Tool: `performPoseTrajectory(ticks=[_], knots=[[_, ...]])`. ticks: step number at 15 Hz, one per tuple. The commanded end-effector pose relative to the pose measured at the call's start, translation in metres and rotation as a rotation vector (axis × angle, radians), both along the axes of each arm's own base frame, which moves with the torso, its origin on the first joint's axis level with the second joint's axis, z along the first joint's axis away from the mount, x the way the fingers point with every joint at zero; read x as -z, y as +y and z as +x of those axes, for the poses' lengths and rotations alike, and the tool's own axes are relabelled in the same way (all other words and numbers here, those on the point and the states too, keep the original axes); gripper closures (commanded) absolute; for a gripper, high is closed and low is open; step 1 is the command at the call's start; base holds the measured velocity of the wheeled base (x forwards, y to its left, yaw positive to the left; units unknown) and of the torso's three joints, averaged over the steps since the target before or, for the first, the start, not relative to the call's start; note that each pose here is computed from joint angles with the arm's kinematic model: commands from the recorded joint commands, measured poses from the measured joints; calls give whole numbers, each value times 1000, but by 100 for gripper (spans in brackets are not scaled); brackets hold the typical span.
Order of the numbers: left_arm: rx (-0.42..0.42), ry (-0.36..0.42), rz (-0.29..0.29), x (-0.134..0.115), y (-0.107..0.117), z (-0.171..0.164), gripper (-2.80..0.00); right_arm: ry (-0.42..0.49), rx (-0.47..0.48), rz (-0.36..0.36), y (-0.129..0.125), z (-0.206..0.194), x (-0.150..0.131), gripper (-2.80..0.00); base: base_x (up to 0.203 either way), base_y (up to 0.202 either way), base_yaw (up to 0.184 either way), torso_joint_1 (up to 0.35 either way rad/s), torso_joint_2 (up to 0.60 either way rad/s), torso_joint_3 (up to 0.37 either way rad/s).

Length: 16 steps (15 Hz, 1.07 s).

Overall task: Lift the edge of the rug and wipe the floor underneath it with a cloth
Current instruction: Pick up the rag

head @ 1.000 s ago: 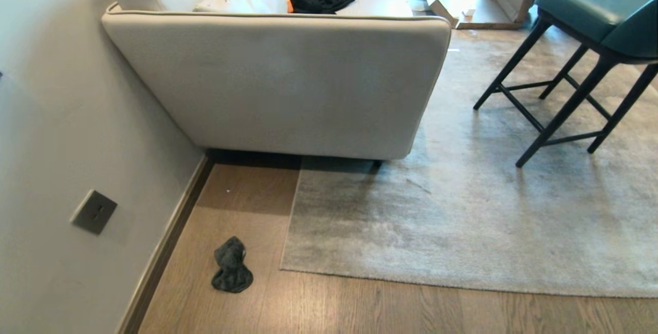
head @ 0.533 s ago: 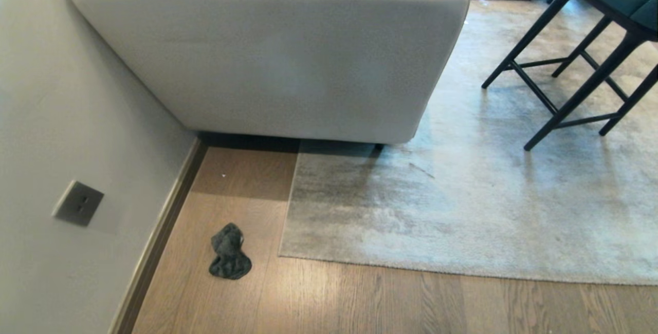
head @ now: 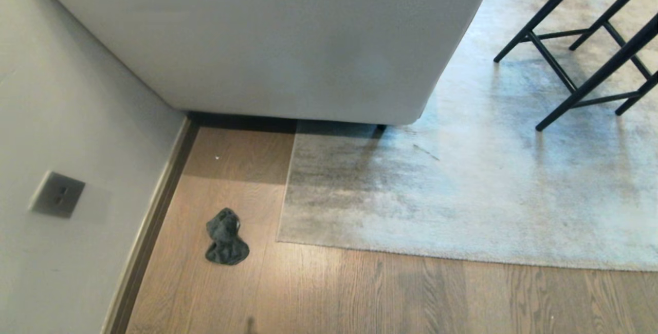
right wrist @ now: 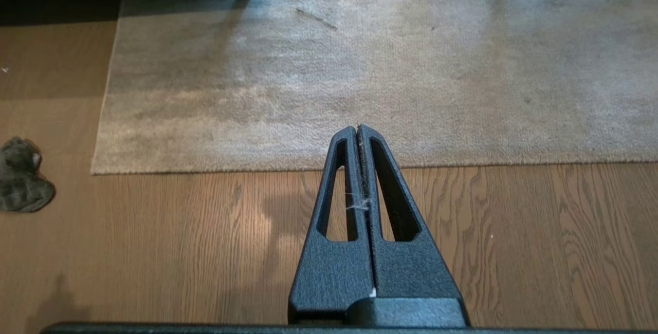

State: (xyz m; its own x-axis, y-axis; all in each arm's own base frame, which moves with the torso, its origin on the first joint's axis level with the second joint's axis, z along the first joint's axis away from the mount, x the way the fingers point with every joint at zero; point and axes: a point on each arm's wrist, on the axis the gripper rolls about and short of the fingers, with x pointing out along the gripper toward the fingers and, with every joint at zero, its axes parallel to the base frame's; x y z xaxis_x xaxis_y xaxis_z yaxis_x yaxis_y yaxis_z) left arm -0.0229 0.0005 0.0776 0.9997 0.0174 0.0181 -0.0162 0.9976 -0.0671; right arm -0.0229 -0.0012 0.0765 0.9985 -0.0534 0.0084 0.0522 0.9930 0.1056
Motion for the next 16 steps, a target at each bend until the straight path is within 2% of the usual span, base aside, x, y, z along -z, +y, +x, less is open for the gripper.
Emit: performPoseTrajectory(ticks=[1, 16], knots=[[-1, 0, -1, 0, 0, 0, 0, 1, 0, 1, 0, 0, 0, 0, 0, 0, 0, 2, 2, -197], [-2, 0, -1, 0, 0, 0, 0, -1, 0, 0, 0, 0, 0, 0, 0, 0, 0, 2, 2, -198]])
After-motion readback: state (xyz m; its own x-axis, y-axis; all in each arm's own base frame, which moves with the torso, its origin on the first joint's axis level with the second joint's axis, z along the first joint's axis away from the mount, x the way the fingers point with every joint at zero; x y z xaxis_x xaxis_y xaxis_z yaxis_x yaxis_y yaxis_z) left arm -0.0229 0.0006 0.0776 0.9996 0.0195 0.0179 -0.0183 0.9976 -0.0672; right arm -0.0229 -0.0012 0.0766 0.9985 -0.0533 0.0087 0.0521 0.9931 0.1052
